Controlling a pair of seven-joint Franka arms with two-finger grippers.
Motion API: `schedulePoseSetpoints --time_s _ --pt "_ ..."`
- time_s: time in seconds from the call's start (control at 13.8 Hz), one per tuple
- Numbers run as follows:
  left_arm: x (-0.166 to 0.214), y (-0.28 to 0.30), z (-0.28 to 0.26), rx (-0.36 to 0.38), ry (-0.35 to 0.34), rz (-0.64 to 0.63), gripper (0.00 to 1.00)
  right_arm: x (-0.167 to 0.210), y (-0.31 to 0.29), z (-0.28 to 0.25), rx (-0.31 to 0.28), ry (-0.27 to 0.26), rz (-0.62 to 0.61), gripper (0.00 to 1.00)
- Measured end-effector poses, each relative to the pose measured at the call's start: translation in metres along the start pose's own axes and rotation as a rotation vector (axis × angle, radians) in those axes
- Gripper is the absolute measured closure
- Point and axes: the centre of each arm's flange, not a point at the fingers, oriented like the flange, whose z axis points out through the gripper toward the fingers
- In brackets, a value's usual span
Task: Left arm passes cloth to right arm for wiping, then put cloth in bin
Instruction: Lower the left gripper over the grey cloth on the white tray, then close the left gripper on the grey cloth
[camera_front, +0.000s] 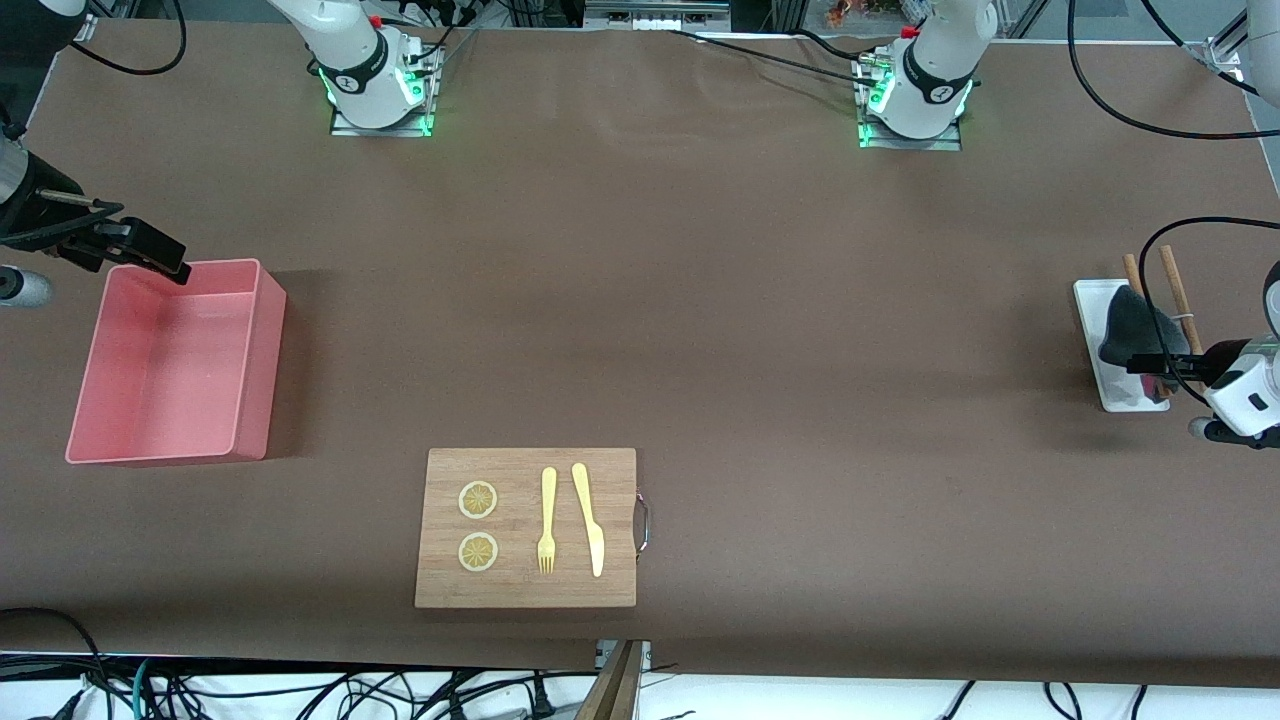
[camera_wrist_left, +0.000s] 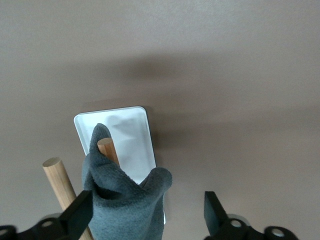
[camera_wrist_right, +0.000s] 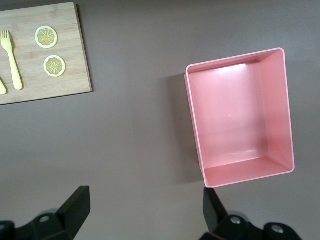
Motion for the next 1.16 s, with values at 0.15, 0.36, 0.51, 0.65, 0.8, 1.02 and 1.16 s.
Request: schedulePoseSetpoints --time_s 0.15,0.36,0.51,0.65,0.8,1.02,1.16 --pt "0.000 -0.004 0.006 -0.005 -0.006 0.001 0.14 0.000 0.000 0.000 0.000 0.002 0.000 0.00" --pt "0.001 -0.006 0.011 -0.008 -0.012 0.001 0.32 0.000 0.000 0.000 0.001 0.004 0.000 0.00" --pt "0.000 -0.008 0.013 -0.011 -0.015 0.003 0.46 0.001 0.000 0.000 0.001 0.005 0.000 0.00" --pt "-0.001 -0.010 0.016 -0.013 -0.017 0.013 0.56 0.001 0.000 0.000 0.001 0.005 0.000 0.00" --pt "-0.001 -0.012 0.017 -0.016 -0.020 0.012 0.63 0.001 0.000 0.000 0.001 0.005 0.000 0.00" --pt "-0.002 -0.015 0.020 -0.019 -0.024 0.009 0.96 0.001 0.000 0.000 0.001 0.005 0.000 0.00" --pt "-0.002 -0.016 0.020 -0.019 -0.023 0.009 0.95 0.001 0.000 0.000 0.001 0.005 0.000 0.00"
